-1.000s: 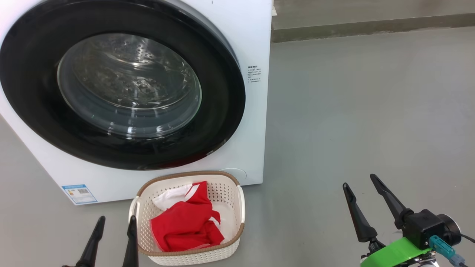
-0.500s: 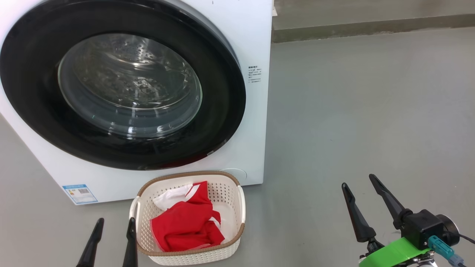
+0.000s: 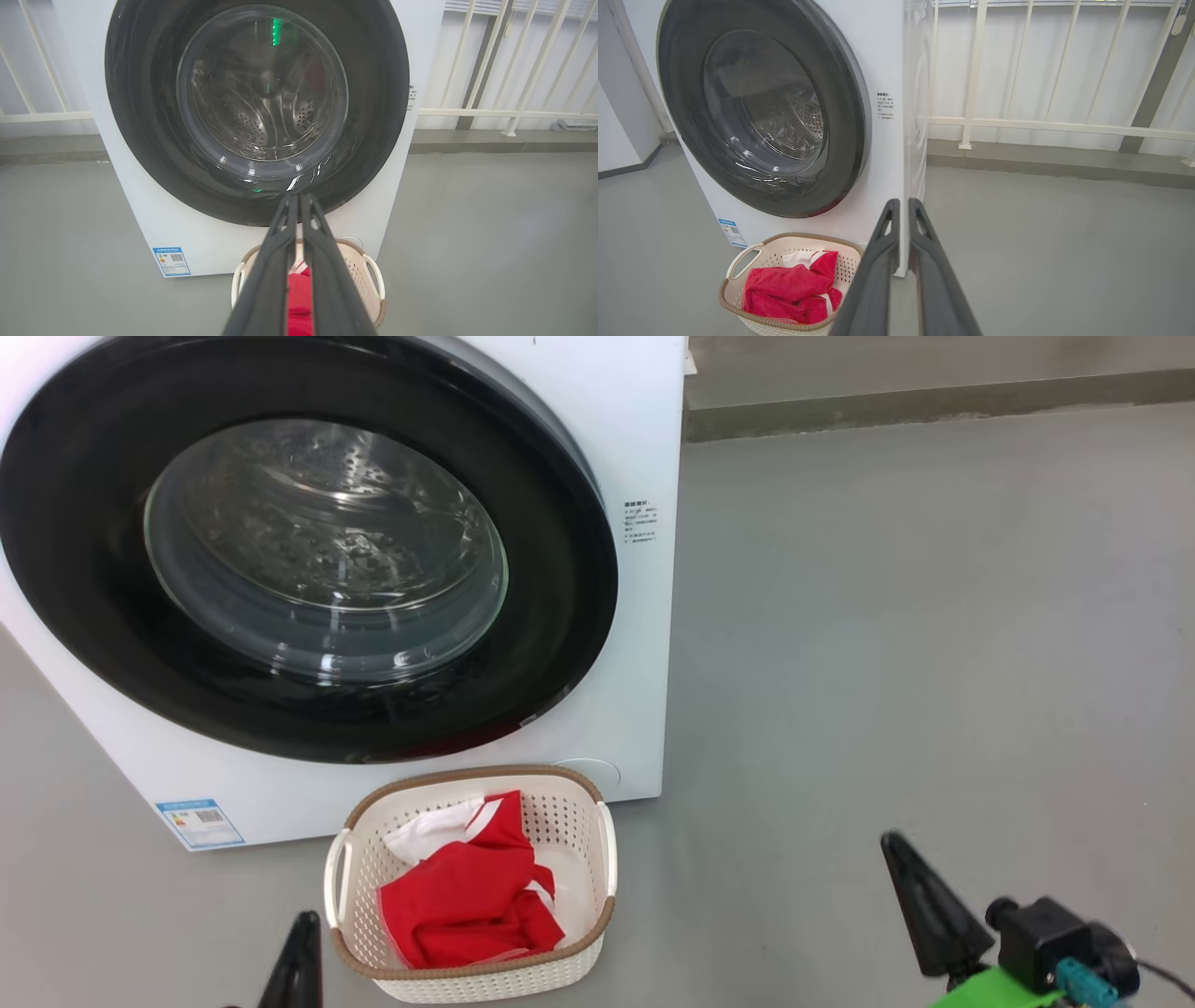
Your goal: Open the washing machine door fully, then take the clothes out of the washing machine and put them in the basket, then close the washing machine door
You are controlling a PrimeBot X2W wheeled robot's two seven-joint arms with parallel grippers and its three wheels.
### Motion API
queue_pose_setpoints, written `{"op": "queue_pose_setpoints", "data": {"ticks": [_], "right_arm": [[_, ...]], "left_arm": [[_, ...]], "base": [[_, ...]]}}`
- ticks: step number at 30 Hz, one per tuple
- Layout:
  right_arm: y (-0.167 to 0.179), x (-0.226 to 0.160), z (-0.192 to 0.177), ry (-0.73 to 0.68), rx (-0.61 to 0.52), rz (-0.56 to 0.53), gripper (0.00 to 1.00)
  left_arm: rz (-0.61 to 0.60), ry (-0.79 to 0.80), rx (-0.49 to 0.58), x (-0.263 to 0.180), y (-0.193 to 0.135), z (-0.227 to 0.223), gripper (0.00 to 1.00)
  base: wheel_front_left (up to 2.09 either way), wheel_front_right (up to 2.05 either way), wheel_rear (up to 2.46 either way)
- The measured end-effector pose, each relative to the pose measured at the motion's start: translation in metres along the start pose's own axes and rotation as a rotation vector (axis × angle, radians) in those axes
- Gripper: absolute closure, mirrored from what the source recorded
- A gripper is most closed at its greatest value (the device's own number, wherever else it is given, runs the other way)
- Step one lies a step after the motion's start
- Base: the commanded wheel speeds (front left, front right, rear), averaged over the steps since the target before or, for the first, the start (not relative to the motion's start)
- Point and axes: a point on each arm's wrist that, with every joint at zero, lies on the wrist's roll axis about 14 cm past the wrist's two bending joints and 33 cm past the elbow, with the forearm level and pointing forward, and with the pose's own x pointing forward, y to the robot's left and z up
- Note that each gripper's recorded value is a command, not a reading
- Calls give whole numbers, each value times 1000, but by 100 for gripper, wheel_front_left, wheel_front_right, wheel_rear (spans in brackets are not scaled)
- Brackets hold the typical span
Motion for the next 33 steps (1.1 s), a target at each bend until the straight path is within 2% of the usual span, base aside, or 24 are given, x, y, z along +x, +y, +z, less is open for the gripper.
{"op": "queue_pose_setpoints", "data": {"ticks": [3,33], "right_arm": [[-2,-6,-12,38,24,-13,100],[-17,-1,-17,63,344,-106,100]], "left_arm": [[9,28,-20,-2,1,-7,100],[92,108,-354,-4,14,-25,100]], "base": [[0,0,0],[0,0,0]]}}
